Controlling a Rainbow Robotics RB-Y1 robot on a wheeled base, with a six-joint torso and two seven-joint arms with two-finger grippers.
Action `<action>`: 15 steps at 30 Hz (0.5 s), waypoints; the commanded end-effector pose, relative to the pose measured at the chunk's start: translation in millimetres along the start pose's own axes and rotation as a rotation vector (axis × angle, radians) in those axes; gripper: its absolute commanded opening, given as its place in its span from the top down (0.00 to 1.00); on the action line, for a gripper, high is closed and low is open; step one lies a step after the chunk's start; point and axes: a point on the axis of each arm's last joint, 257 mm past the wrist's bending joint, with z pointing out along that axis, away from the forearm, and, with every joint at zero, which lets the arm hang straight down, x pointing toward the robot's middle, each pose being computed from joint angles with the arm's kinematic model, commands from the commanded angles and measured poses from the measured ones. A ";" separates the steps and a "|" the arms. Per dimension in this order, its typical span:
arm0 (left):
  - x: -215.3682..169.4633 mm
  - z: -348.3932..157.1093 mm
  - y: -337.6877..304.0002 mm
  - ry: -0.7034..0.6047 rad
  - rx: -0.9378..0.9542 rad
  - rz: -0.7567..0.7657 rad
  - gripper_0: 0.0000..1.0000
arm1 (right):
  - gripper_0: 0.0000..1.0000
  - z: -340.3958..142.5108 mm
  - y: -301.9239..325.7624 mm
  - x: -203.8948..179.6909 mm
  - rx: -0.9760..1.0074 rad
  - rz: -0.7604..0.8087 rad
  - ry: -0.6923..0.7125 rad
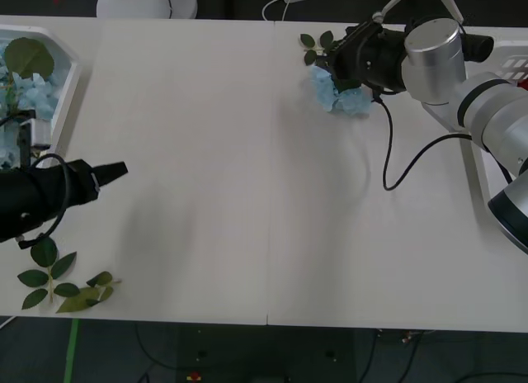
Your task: Place the red flowers into the right box and the blue flowers into the left box. If a person shows an open palm, hand one flower to the person first, then continue sorting.
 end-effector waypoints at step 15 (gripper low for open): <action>-0.5 -41.2 -111.5 0.309 -0.177 0.350 0.00 | 0.11 -68.1 48.3 9.5 0.353 -1.370 -0.223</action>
